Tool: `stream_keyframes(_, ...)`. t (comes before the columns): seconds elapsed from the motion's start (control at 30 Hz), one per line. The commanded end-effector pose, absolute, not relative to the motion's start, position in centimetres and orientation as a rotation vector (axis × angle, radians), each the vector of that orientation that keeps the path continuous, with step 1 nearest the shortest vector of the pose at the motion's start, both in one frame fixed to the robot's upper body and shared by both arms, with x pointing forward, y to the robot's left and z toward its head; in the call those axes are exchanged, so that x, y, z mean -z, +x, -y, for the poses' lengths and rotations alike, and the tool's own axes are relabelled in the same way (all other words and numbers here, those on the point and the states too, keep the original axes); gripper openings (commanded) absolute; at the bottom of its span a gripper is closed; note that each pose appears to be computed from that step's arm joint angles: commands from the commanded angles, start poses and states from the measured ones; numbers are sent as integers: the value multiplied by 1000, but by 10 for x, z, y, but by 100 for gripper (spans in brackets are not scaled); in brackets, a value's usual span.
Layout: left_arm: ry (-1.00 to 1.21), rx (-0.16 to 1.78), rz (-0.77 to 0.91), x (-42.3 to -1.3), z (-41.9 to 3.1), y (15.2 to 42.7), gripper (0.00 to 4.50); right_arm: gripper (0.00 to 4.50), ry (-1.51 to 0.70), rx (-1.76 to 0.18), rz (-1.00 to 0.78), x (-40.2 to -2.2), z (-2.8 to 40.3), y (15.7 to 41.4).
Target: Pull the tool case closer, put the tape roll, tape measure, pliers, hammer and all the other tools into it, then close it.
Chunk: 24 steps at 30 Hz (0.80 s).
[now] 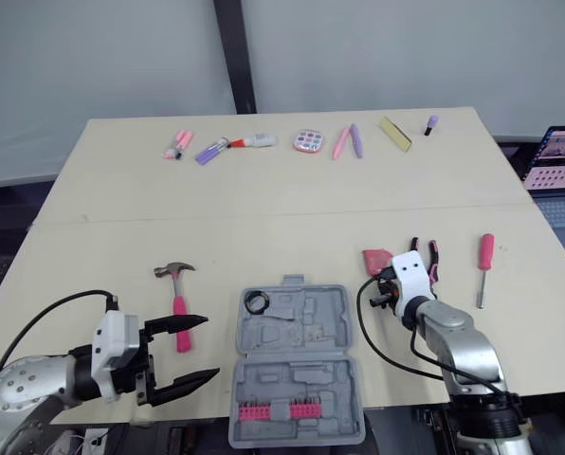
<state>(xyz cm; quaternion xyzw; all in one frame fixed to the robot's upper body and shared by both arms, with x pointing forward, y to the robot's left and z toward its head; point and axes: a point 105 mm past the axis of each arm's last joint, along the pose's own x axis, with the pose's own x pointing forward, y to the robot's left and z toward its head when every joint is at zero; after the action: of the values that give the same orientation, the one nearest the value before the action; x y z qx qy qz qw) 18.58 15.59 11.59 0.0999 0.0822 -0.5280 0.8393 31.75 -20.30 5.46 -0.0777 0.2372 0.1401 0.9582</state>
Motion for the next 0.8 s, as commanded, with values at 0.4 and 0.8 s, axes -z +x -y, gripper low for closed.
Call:
stream_keyframes(0.4,209,1176,-173,-117,-150,177,450,6,-125,-397,-592,-50,196,254)
stream_keyframes(0.8,187,1263,-209,-112,-150,169,450,6,-45,-481,-753,-43,178,178)
